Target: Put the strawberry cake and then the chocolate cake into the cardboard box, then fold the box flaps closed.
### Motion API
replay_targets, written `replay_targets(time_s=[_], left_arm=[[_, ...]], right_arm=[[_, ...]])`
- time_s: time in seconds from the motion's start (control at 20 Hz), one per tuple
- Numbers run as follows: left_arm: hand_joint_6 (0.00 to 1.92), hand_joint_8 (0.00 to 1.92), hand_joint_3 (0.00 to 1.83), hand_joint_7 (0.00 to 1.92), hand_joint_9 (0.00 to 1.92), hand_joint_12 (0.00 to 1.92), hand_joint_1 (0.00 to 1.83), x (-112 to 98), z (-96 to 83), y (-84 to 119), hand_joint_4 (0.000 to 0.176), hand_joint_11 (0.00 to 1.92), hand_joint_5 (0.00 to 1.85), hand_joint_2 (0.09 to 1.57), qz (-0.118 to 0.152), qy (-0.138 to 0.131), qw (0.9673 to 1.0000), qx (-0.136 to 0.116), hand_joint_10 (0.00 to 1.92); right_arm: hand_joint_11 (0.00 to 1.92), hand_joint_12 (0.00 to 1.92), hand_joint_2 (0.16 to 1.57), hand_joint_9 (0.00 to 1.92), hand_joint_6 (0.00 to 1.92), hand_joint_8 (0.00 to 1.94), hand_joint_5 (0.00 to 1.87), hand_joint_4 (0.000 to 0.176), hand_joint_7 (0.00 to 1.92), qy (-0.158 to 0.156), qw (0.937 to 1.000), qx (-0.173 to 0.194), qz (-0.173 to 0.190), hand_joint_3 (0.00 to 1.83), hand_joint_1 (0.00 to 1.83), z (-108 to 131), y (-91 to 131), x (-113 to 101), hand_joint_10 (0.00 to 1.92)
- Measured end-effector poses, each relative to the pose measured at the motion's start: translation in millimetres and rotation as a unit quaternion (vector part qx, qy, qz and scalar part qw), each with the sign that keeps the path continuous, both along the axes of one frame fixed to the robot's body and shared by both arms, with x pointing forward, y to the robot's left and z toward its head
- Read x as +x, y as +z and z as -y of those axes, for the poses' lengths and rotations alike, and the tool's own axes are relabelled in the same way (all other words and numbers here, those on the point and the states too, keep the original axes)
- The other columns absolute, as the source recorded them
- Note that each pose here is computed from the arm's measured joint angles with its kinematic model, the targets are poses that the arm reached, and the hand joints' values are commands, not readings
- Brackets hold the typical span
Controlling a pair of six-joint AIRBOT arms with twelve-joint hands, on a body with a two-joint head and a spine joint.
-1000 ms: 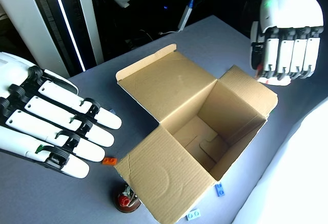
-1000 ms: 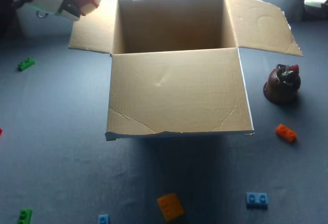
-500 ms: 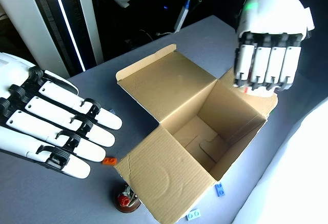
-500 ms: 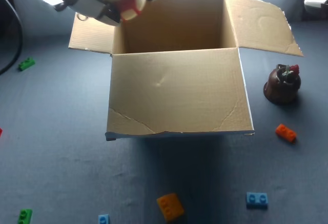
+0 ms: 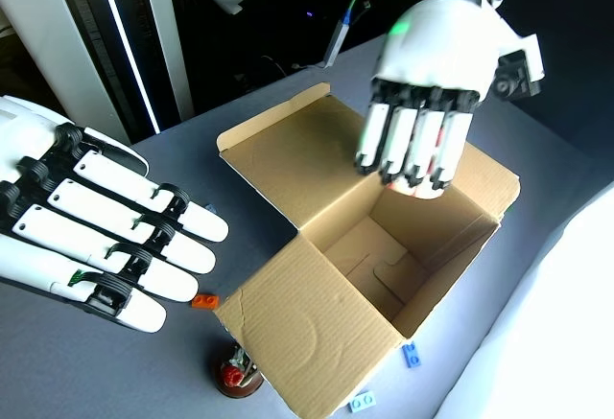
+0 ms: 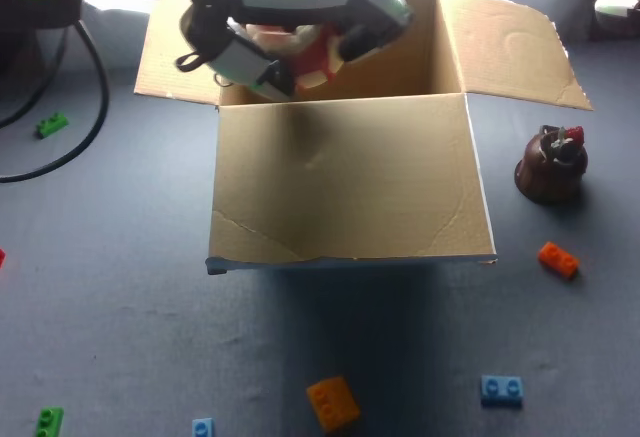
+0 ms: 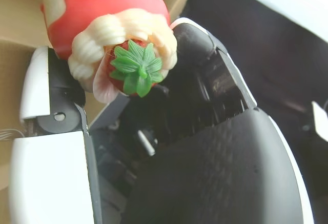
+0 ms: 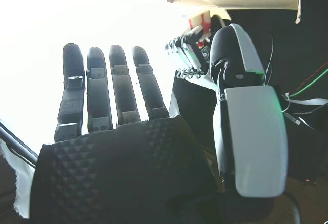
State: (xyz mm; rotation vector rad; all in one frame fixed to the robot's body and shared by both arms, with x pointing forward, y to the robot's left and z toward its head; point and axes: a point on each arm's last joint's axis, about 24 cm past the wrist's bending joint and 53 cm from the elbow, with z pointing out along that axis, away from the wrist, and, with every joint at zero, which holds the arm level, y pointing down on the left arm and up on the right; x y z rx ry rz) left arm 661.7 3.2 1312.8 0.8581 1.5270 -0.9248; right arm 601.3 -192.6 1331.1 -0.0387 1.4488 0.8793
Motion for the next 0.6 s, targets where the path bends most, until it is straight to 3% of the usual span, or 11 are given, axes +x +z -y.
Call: replay_targets(time_s=[0.35,0.45,0.5,0.55,0.6], left_arm=[[1.65,1.59,0.0,0.53,0.63,1.85,1.27,31.9,1.8,-15.6,0.0,0.58,0.51,1.33,0.003,0.024,0.9994,0.024,1.71],[1.62,1.6,0.0,0.54,0.64,1.78,1.27,39.4,0.7,-19.0,0.0,0.57,0.52,1.33,0.003,0.031,0.9991,0.029,1.68],[1.57,1.61,0.0,0.58,0.54,1.7,1.12,42.2,0.9,-20.5,0.013,0.57,0.58,1.33,0.006,0.033,0.9989,0.034,1.59],[1.29,1.4,0.0,0.39,0.49,1.65,1.21,42.8,2.0,-21.0,0.007,0.54,0.42,1.19,0.008,0.033,0.9988,0.035,1.53],[1.07,1.29,0.0,0.31,0.43,1.66,1.19,41.8,3.4,-21.3,0.011,0.5,0.41,1.14,0.006,0.031,0.9989,0.036,1.51]], right_arm=[[0.0,0.67,1.17,0.15,0.0,0.0,0.15,0.0,0.16,0.0,1.0,0.0,0.0,0.0,0.32,0.2,0.3,0.1,0.0],[0.0,0.64,1.17,0.16,0.0,0.0,0.14,0.0,0.16,0.0,1.0,0.001,0.0,0.0,0.34,0.3,0.2,0.2,0.0],[0.0,0.6,1.17,0.15,0.0,0.0,0.14,0.0,0.15,0.0,1.0,0.001,0.0,0.0,0.35,0.2,0.4,0.1,0.0],[0.0,0.58,1.17,0.15,0.0,0.0,0.13,0.0,0.14,0.0,1.0,0.0,0.001,0.0,0.34,0.0,0.3,0.0,0.0],[0.0,0.54,1.17,0.14,0.0,0.0,0.13,0.0,0.14,0.0,1.0,0.0,0.0,0.0,0.33,0.2,0.3,0.1,0.0]])
